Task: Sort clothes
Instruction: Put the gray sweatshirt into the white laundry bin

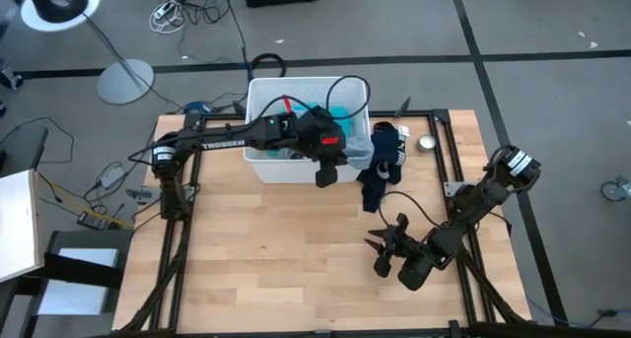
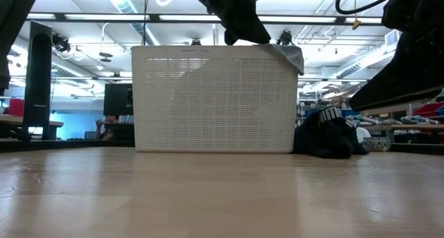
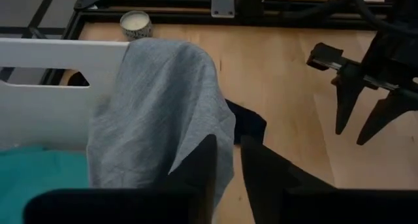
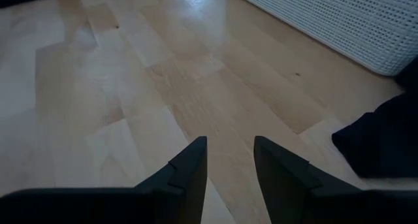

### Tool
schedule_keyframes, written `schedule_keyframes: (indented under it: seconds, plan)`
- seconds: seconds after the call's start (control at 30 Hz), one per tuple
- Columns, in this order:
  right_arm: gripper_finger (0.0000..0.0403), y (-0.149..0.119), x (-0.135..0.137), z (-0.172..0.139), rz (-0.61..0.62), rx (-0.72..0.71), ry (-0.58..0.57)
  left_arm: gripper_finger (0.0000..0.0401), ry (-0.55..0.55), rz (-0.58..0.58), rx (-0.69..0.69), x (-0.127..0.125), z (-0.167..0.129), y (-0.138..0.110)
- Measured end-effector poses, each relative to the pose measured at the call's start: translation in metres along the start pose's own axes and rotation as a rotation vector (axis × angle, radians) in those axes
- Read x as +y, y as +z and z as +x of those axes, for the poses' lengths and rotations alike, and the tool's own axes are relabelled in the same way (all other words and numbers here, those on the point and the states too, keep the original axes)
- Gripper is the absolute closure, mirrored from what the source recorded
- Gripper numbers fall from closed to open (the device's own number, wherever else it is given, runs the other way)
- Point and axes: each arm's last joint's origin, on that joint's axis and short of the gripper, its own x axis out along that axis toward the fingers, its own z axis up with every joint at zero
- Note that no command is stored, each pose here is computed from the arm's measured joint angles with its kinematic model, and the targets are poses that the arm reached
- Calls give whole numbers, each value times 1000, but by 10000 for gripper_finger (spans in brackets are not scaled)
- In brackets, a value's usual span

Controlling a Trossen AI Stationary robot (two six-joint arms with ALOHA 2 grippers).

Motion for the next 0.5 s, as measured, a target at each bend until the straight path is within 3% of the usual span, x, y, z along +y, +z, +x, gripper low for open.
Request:
schedule_keyframes:
  seconds: [0.23, 0.5]
  plan:
    - [275, 0, 0, 0, 1, 0, 1, 391, 0, 3, -1, 0, 0, 0]
    - [275, 0, 0, 0, 1, 0, 1, 398, 18, 1, 2, 0, 0, 0]
